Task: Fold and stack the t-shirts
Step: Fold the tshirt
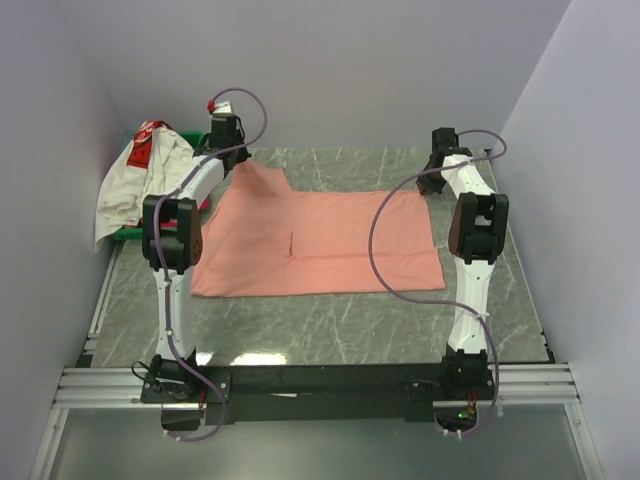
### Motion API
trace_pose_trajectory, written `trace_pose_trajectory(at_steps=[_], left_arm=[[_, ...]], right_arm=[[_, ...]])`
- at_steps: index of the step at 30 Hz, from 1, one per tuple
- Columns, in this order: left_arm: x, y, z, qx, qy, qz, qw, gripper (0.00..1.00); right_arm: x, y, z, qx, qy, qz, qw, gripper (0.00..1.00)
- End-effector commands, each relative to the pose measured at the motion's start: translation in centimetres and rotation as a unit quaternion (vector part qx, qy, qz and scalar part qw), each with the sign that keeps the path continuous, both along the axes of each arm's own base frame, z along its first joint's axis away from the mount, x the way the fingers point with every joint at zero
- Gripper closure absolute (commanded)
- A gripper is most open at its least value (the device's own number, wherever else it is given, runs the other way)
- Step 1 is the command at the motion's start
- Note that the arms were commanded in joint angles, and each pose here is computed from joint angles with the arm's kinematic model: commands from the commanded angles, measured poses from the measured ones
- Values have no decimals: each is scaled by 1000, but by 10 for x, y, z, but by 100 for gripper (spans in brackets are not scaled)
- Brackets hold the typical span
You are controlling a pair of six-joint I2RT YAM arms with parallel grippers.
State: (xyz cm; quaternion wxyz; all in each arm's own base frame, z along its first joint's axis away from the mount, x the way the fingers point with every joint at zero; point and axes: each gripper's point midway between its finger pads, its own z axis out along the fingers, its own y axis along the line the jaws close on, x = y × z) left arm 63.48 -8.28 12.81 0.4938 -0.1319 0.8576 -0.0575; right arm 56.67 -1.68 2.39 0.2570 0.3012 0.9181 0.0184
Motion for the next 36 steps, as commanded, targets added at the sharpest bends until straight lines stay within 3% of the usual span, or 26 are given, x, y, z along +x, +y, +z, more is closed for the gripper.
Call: trace_pose_trajectory(at_steps=[1, 5, 20, 26, 36], left_arm=[[2, 4, 74, -44, -80, -1, 996, 100], [-2, 7, 82, -68, -90, -12, 994, 100], [-39, 9, 85, -121, -85, -14, 989, 100], [-77, 16, 96, -138, -86, 11, 987, 100], [-156, 33, 57, -178, -23, 103, 978, 100]], right_arm=[[5, 2, 34, 7, -48, 7, 999, 100], [10, 4, 69, 7, -104, 14, 994, 100], [-34, -7, 90, 4, -124, -1, 992, 100], [-64, -10, 91, 8, -123, -14, 992, 100], [-109, -15, 79, -2, -92, -43, 995, 100]])
